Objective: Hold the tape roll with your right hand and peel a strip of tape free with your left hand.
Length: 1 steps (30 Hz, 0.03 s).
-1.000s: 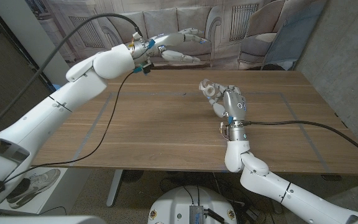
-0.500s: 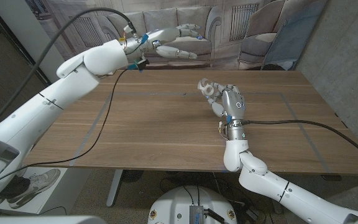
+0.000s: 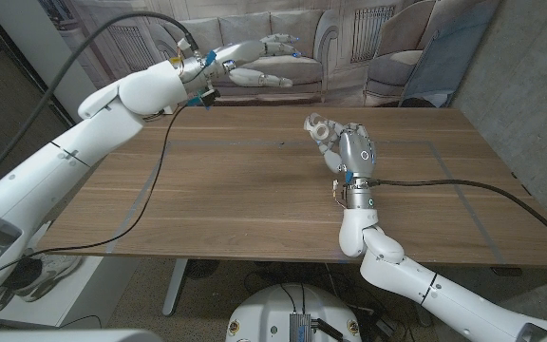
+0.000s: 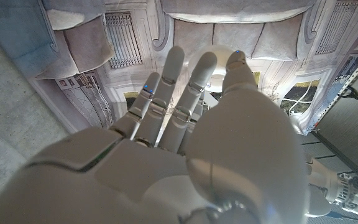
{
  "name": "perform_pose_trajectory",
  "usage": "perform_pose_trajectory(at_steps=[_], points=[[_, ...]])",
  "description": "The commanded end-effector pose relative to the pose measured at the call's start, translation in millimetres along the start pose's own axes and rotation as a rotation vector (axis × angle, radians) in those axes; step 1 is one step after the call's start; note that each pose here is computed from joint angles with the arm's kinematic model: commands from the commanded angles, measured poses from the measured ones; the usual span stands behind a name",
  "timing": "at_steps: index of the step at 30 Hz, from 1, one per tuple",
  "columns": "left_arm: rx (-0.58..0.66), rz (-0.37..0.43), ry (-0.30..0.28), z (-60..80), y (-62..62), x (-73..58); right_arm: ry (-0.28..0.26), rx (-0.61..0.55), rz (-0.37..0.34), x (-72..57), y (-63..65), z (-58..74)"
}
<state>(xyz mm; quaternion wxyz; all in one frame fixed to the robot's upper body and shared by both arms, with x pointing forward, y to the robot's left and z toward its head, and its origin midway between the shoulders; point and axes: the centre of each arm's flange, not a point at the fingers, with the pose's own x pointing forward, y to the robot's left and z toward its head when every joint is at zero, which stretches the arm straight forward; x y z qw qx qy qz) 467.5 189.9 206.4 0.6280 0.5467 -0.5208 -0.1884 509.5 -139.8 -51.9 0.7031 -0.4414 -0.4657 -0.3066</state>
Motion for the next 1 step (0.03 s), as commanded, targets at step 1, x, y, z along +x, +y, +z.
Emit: perform_pose_trajectory(at_steps=[1], points=[[-0.022,-0.013,0.031,-11.6,-5.0,4.5,0.025,-0.006,-0.044,3.0,-4.2,4.6]])
